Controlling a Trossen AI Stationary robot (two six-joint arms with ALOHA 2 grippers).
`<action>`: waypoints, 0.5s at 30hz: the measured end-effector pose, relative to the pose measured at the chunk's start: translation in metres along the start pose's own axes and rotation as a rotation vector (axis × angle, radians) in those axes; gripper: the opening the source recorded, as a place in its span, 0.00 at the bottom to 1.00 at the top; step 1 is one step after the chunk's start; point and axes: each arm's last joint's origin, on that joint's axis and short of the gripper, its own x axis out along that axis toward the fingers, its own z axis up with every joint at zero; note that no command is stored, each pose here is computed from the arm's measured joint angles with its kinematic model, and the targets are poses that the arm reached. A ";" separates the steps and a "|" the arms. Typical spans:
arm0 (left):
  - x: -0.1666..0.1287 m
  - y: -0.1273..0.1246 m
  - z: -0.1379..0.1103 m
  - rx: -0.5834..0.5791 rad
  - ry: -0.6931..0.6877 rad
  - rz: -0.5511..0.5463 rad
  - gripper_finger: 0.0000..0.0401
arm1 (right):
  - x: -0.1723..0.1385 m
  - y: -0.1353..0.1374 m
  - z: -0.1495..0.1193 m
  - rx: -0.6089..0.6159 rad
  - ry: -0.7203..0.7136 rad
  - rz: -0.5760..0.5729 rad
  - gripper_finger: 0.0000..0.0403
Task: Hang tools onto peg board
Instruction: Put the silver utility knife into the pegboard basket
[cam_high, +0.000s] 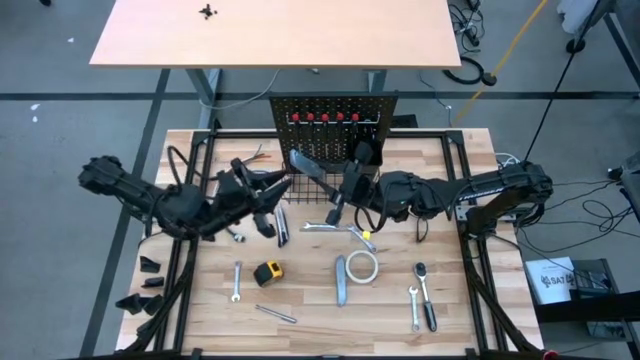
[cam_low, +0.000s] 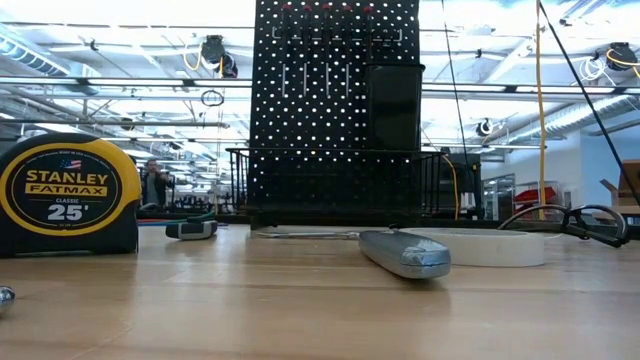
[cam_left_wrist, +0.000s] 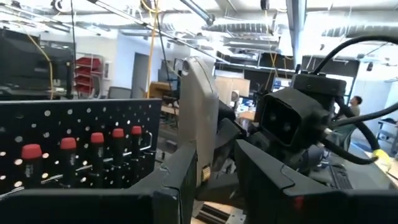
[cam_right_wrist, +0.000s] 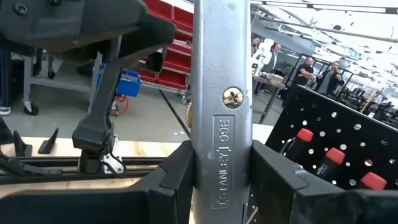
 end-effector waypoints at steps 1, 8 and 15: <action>0.002 -0.001 0.000 -0.012 0.001 0.005 0.28 | 0.000 0.000 0.000 0.000 0.001 0.001 0.29; 0.017 -0.001 -0.011 -0.060 0.014 0.042 0.28 | 0.000 0.000 -0.001 -0.010 0.003 0.000 0.29; 0.025 0.006 -0.012 -0.105 0.006 0.083 0.28 | 0.004 0.004 -0.005 -0.035 0.021 -0.009 0.29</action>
